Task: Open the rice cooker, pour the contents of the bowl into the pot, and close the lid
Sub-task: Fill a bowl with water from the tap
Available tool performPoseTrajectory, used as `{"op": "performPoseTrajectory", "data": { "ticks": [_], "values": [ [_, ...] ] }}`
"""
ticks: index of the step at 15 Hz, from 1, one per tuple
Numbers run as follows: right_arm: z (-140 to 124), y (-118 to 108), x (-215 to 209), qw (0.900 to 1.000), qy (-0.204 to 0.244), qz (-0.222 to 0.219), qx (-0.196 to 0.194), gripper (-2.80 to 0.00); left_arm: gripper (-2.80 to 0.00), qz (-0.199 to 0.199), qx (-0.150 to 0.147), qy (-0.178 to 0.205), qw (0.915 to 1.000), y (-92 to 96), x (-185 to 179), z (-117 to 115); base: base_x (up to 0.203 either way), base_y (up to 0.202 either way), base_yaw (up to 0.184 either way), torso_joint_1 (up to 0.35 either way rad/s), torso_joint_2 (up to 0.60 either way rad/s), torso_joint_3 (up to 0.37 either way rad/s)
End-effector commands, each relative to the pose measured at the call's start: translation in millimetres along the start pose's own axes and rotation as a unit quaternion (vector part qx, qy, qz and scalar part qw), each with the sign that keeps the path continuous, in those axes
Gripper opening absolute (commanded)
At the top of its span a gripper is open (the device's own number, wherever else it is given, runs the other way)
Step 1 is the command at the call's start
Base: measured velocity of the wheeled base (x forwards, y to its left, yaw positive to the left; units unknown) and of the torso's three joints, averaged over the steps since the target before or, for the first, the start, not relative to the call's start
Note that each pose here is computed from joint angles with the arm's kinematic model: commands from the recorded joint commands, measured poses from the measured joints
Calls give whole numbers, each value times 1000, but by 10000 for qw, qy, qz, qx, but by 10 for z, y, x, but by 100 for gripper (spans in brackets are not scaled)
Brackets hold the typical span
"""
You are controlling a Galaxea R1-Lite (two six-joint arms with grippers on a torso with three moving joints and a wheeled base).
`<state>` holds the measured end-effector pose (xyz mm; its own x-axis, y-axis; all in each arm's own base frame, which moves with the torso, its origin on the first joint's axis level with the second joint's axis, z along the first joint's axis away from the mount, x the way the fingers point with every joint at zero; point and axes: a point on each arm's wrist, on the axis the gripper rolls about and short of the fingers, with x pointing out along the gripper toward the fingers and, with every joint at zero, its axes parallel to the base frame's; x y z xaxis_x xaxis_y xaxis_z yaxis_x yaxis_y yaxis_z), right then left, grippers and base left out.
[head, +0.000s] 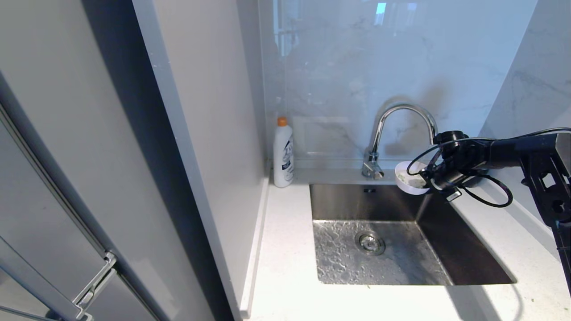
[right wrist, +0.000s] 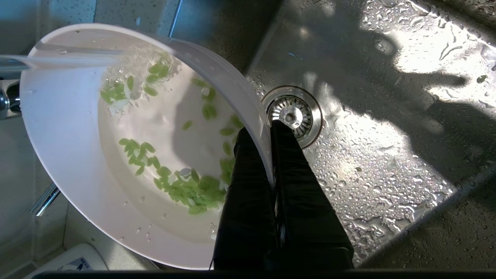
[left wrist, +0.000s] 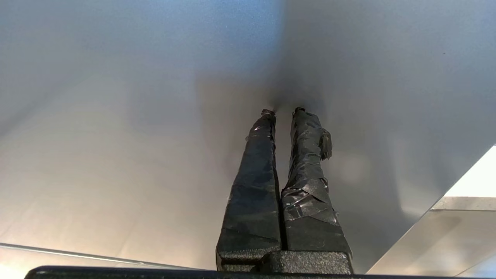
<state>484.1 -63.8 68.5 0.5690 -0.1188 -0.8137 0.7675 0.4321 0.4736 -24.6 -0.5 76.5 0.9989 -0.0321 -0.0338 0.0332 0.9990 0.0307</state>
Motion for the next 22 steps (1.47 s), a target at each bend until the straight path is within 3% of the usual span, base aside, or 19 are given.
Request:
{"op": "performPoseTrajectory", "data": {
  "ticks": [1,22],
  "values": [
    [5,-6,-1,10000,3,-11,31,-280,-280,-4,-1,-1,10000,0,0,0,0,0,0,0,0,0],
    [-16,-23,7,10000,48,-61,22,-280,-280,-1,2,7,10000,0,0,-2,0,0,0,0,0,0]
  ]
}}
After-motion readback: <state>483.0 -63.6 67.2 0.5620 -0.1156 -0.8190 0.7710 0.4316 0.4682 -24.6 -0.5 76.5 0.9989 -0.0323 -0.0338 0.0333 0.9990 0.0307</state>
